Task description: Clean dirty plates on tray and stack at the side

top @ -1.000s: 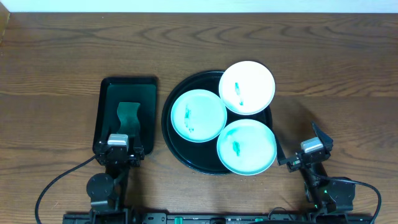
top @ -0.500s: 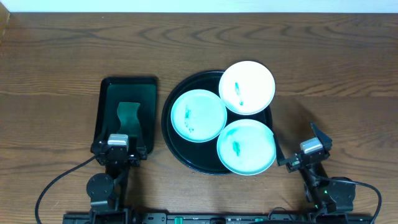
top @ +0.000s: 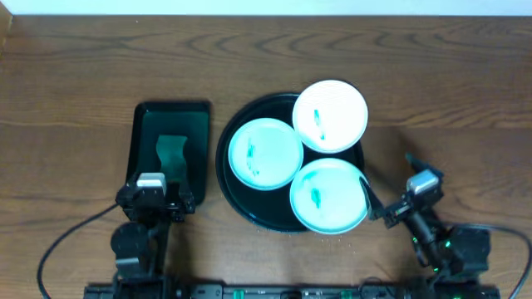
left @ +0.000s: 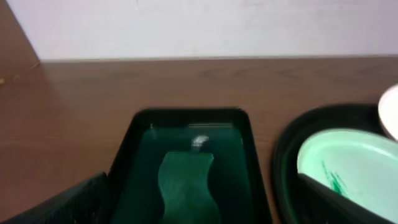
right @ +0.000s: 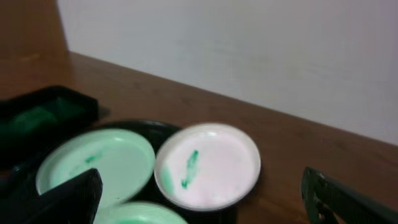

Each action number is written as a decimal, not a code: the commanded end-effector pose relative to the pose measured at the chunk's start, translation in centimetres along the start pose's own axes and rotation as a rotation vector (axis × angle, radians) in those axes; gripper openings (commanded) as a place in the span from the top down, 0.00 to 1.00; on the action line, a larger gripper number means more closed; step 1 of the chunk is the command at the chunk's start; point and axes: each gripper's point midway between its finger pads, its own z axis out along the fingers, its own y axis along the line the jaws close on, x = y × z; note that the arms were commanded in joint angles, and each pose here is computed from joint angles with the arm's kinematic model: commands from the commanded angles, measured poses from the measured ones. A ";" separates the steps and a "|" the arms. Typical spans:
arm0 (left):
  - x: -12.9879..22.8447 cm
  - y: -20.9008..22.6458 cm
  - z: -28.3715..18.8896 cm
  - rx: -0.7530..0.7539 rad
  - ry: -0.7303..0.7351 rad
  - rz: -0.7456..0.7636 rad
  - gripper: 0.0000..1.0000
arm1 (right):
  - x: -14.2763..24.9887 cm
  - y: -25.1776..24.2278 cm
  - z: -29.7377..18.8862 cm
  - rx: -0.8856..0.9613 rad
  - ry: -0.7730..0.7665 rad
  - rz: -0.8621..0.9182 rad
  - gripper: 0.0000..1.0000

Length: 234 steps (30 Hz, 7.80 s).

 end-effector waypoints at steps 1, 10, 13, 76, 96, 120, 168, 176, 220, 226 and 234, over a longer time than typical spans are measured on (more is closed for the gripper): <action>-3.8 0.4 -0.6 -0.019 0.051 -0.064 0.07 | -4.2 -0.4 1.2 -0.035 0.048 0.034 0.01; -9.6 -0.1 -0.2 0.000 0.432 -0.213 0.07 | -5.7 -2.7 6.1 -0.074 0.444 0.201 0.01; -9.8 -1.2 0.0 0.051 0.589 -0.240 0.07 | -4.5 -3.2 7.4 -0.087 0.583 0.264 0.01; -7.8 2.7 4.0 -0.165 0.875 -0.157 0.08 | 13.3 8.0 18.5 0.016 1.332 0.262 0.58; -4.8 2.7 4.8 -0.130 0.985 -0.082 0.08 | 18.8 9.7 16.2 0.169 1.379 0.385 0.75; 7.3 2.2 9.9 -0.061 1.369 -0.032 0.35 | 19.8 10.1 17.0 0.164 1.353 0.400 0.99; 2.3 -1.1 10.4 0.002 1.173 -0.369 0.93 | 19.5 11.3 17.8 0.104 1.324 0.431 0.99; 2.8 -6.2 9.0 -0.021 1.245 -0.440 0.93 | 19.5 11.2 17.6 0.108 1.332 0.431 0.98; 14.2 -15.9 10.8 -0.015 1.214 -0.278 0.93 | 19.8 11.4 17.3 0.061 1.351 0.477 0.99; 14.3 -14.2 9.1 -0.173 1.286 -0.329 0.93 | 19.8 11.4 17.3 0.061 1.351 0.476 0.99; 14.1 -17.8 8.0 0.116 1.352 -0.268 0.93 | 19.8 11.4 17.3 0.061 1.350 0.476 0.99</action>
